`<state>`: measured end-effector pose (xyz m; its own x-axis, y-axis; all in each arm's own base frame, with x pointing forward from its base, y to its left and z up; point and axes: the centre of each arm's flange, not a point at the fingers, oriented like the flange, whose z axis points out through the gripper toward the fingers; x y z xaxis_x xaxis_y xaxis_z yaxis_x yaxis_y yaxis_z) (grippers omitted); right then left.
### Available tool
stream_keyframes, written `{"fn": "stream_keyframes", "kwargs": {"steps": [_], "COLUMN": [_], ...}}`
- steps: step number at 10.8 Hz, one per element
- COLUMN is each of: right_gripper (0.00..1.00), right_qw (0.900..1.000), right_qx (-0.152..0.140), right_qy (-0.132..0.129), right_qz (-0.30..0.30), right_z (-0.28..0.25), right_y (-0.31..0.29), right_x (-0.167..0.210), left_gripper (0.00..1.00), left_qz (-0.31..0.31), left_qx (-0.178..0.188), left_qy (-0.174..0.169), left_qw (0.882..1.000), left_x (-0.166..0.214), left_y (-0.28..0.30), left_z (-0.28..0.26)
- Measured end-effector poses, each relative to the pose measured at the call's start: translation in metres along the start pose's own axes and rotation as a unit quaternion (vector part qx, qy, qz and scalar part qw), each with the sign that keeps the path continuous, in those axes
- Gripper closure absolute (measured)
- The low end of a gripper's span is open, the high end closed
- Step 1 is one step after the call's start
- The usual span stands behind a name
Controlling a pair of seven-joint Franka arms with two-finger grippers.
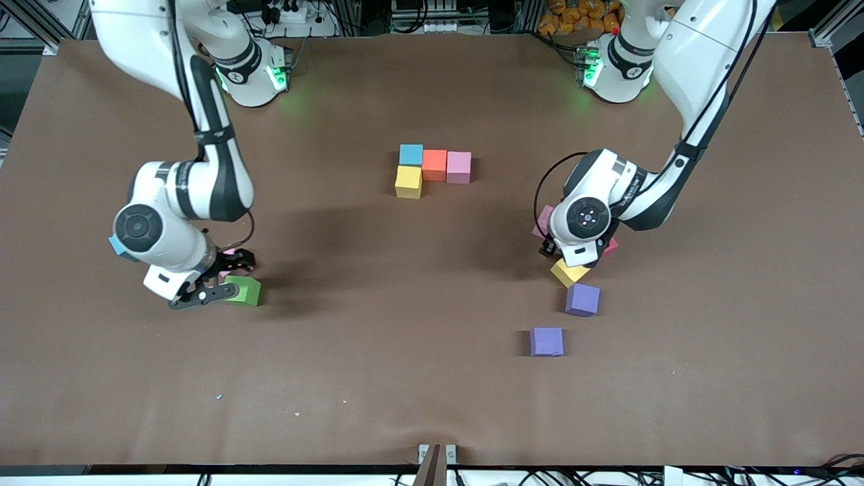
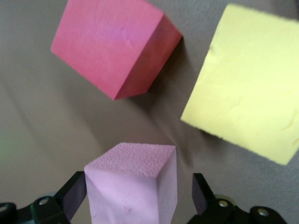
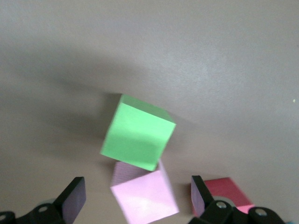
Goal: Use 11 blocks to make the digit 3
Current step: 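Grasp a pink cube with the left gripper while the right gripper grasps pink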
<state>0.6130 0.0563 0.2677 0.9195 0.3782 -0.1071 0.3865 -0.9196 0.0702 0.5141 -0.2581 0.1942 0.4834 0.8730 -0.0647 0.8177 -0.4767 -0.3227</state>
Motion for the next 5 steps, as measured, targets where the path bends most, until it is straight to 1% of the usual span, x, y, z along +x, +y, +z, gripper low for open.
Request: {"fn": "stream_keyframes", "kwargs": {"steps": [1,3,5], "right_gripper": [0.0,0.0,0.0], "right_qw": [0.999,0.994,0.99], "right_qx": [-0.004,-0.009,-0.001], "right_qy": [0.001,0.001,-0.01], "right_qz": [-0.04,-0.105,-0.138], "right_z": [0.009,0.028,0.044], "right_y": [0.006,0.003,-0.01], "right_x": [-0.004,-0.012,-0.019], "left_gripper": [0.0,0.0,0.0], "left_qz": [-0.001,0.004,0.007], "left_qx": [0.002,0.008,0.011], "left_qy": [0.001,0.003,0.004], "left_qw": [1.0,1.0,1.0], "left_x": [-0.006,-0.013,-0.016], "left_y": [0.0,-0.002,-0.004], "left_z": [0.002,0.007,0.01]}}
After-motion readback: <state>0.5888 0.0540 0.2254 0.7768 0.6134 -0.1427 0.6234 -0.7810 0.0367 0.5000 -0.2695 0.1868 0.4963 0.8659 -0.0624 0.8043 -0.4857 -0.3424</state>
